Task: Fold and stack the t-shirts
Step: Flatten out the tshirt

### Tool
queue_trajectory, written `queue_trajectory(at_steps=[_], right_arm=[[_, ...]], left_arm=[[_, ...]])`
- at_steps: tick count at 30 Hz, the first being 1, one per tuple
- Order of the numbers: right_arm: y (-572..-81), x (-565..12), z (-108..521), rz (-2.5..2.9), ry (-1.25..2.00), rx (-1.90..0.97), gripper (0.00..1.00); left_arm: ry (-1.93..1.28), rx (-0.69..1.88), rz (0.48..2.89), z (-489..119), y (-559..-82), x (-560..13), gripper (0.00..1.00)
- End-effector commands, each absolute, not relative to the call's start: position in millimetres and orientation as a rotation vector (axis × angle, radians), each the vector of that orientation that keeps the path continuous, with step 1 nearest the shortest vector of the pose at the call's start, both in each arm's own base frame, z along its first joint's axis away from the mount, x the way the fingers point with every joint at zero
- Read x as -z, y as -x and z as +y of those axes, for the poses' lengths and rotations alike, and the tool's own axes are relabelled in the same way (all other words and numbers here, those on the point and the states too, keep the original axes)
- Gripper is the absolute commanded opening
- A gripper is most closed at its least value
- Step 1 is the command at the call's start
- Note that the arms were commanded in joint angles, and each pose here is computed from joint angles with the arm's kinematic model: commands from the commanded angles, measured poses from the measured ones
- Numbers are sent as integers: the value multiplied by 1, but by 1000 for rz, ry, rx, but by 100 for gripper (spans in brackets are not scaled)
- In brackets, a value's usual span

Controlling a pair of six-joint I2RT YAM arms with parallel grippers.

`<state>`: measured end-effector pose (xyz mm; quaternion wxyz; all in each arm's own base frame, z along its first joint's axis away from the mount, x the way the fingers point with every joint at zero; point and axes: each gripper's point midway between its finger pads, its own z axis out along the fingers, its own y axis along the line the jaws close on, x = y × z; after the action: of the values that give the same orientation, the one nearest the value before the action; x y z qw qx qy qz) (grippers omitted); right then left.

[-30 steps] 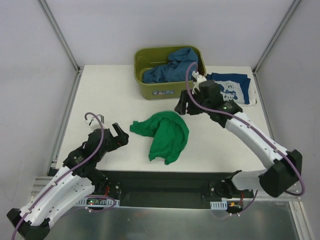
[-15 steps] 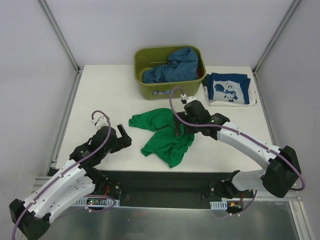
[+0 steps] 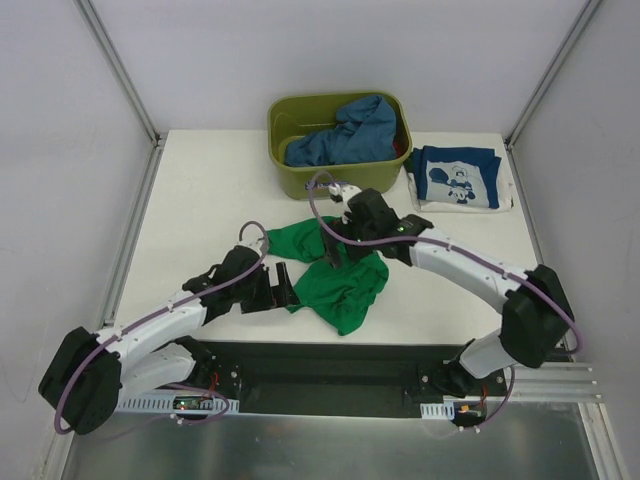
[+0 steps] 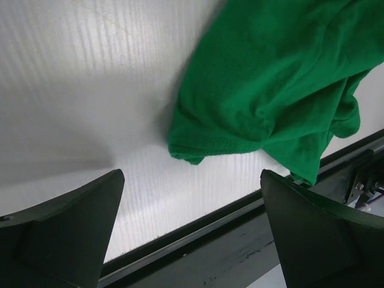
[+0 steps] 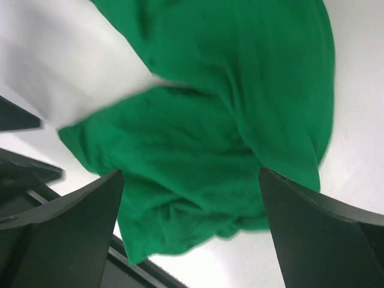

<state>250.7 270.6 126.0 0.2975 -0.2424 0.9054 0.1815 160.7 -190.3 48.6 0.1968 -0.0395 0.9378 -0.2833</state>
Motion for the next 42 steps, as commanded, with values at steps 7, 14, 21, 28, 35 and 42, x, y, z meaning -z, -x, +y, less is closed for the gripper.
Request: queue_trajectory(at_steps=[7,14,21,28,35,42], right_arm=[[-313,-172,371,2228,879,-638,99],[-333,-178,381,2198,879,-599,99],[-338,-145,423,2236,1014,-594,99],[-360,-115,480,2186,1046,-533,99],[-393,-88,520,2125,912,-501,98],[-393,-29,498,2273,831,-353,84]], left_arm=[[79,989,2607,-229,-177,-38,58],[140,945,2597,-221,-177,-33,0],[405,621,2611,-149,-144,-30,0],[499,693,2587,-141,-125,-27,0],[503,684,2655,-142,-116,-20,0],[468,681,2667,-143,-115,-21,0]])
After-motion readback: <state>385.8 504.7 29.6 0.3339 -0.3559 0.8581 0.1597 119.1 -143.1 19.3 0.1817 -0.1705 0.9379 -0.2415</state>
